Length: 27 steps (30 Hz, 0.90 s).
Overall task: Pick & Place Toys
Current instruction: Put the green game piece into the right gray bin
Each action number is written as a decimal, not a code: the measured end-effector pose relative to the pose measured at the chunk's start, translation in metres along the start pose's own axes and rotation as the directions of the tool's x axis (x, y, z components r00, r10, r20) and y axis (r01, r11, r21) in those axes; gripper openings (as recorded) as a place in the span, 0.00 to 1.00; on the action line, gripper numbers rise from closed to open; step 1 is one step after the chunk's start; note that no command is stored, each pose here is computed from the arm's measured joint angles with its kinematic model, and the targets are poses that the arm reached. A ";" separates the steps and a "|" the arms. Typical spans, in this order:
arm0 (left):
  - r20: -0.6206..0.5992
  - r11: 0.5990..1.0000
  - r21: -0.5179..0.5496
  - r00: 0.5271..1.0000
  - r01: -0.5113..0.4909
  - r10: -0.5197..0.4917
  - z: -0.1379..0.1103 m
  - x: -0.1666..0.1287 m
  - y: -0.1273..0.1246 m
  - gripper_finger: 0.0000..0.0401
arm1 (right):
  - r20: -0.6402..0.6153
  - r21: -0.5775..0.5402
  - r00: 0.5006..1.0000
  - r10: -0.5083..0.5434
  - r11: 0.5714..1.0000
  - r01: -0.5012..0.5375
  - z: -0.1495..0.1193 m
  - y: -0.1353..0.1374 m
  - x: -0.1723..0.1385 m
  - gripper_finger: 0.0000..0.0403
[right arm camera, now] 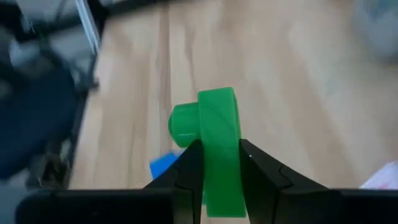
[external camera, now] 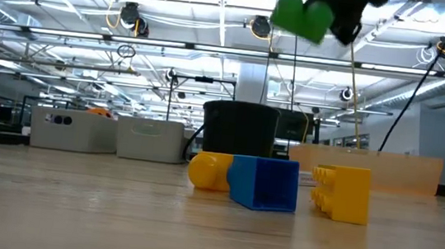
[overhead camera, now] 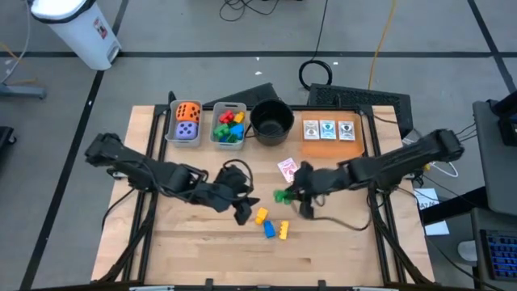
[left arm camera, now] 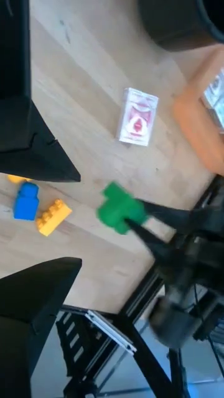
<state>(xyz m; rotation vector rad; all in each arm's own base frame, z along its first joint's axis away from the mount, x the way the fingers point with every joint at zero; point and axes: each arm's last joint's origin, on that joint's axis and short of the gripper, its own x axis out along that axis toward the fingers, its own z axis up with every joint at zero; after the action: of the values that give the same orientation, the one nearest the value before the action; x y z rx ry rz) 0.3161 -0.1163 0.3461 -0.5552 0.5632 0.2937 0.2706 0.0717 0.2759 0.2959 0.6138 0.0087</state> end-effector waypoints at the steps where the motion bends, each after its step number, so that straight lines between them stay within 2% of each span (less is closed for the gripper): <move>1: 0.009 1.000 0.008 1.000 0.000 0.000 0.000 0.002 -0.001 0.53 | 0.037 0.005 0.999 -0.003 1.000 0.003 0.004 0.000 -0.009 0.17; 6: 0.055 0.998 0.058 0.999 -0.001 -0.002 0.007 0.009 0.000 0.53 | 0.168 0.030 0.986 0.009 0.999 -0.014 0.017 -0.002 -0.046 0.17; 9: 0.113 0.984 0.176 0.993 0.010 -0.031 0.018 0.011 0.001 0.53 | 0.193 0.033 0.981 0.034 0.999 -0.041 0.020 -0.003 -0.057 0.17; 12: 0.157 0.946 0.323 0.985 0.023 -0.077 0.030 0.014 0.003 0.53 | 0.192 0.032 0.978 0.076 0.996 -0.084 0.021 -0.003 -0.060 0.17; 14: 0.166 0.923 0.383 0.979 0.046 -0.118 0.038 0.016 0.005 0.53 | 0.201 0.046 0.974 0.106 0.992 -0.118 0.023 -0.003 -0.060 0.17; 20: 0.123 0.900 0.422 0.976 0.114 -0.182 0.053 0.026 0.019 0.53 | 0.224 0.074 0.967 0.120 0.987 -0.140 0.027 -0.004 -0.057 0.17; 27: 0.132 0.861 0.474 0.952 0.184 -0.276 0.060 0.037 0.018 0.53 | 0.245 0.081 0.961 0.130 0.985 -0.154 0.032 -0.007 -0.055 0.17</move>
<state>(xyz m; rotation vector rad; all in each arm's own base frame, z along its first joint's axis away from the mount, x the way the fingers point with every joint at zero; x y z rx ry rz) 0.3638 -0.0636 0.3595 -0.1274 0.3504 -0.0202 0.2433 0.0509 0.3294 0.4306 0.3526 0.0802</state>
